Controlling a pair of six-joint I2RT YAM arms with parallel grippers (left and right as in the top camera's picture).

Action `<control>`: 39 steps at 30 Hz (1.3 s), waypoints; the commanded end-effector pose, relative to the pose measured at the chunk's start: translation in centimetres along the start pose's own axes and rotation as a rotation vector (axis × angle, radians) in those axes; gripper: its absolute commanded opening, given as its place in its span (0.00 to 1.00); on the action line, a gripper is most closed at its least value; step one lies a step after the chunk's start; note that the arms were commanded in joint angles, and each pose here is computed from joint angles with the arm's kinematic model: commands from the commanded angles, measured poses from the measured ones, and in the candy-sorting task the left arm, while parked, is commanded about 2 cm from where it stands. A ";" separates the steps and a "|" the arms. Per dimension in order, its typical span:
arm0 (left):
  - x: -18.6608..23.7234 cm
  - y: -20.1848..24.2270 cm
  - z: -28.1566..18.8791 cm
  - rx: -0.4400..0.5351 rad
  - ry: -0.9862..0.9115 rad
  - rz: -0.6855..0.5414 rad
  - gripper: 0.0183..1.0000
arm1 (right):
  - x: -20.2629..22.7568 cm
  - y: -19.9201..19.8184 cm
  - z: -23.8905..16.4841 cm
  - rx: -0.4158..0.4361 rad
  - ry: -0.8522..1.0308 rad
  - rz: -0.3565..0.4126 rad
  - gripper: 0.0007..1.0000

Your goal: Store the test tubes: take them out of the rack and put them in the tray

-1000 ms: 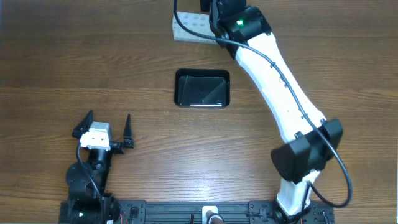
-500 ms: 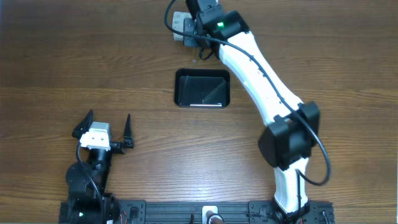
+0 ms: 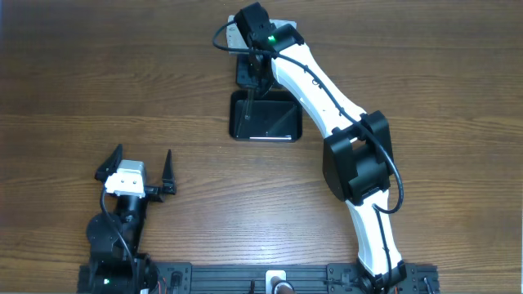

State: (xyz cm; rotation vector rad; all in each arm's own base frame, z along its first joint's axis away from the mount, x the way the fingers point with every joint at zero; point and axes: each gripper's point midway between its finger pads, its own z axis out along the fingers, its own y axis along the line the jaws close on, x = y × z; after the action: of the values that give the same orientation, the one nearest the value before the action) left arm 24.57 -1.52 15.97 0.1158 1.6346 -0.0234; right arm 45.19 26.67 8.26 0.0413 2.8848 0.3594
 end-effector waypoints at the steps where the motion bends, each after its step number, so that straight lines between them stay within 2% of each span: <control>1: 0.1 -0.1 0.0 0.009 -0.003 0.011 1.00 | 0.4 -0.9 0.3 0.017 0.031 0.022 0.01; 8: 0.1 -0.1 0.0 0.009 -0.003 0.011 1.00 | 1.5 -2.1 1.4 0.071 0.079 0.028 0.01; 24: 0.1 -0.1 0.0 0.009 -0.003 0.011 1.00 | 2.3 -2.9 3.1 0.106 0.113 0.030 0.01; 28: 0.1 -0.1 0.0 0.009 -0.003 0.010 1.00 | 2.5 -3.2 3.7 0.115 0.124 0.030 0.07; 36: 0.1 -0.1 0.0 0.009 -0.003 0.011 1.00 | 2.6 -3.4 3.8 0.124 0.124 0.030 0.12; 39: 0.1 -0.1 0.0 0.009 -0.003 0.010 1.00 | 2.6 -3.4 3.8 0.124 0.124 0.030 0.18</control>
State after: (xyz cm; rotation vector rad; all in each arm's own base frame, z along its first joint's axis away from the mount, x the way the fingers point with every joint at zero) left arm 24.57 -1.52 15.98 0.1158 1.6342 -0.0234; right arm 43.52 25.06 4.22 0.0755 3.0181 0.2343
